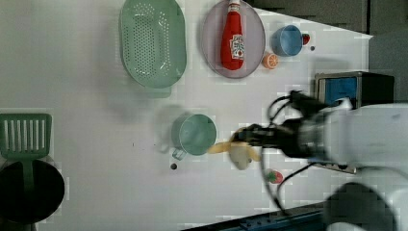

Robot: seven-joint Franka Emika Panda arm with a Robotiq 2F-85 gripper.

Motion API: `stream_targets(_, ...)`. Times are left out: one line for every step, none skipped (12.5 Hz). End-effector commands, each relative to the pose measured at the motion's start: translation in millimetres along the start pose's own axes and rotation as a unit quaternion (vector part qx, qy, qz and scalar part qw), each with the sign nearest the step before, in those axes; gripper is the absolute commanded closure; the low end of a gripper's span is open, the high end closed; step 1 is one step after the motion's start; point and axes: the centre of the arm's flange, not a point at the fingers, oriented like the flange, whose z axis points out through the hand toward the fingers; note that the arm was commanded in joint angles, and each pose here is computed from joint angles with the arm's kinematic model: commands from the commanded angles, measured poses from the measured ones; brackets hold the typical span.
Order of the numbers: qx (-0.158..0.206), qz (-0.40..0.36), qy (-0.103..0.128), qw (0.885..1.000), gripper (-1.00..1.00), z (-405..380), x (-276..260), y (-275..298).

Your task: Pick Banana and place it in mug.

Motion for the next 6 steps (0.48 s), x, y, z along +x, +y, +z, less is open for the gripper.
stream_targets(0.001,0.090,0.010,0.996,0.38,32.6,3.8,15.5)
stream_targets(0.004,0.096,0.011,0.995,0.38,50.8,2.3,14.2)
stream_targets(0.009,0.102,0.012,0.995,0.38,67.4,1.3,14.3)
stream_targets(0.013,0.106,0.012,0.994,0.38,82.9,1.3,16.6)
stream_targets(0.018,0.106,0.013,0.994,0.38,96.3,1.3,18.4)
stream_targets(0.021,0.107,0.012,0.994,0.38,109.1,0.9,20.6)
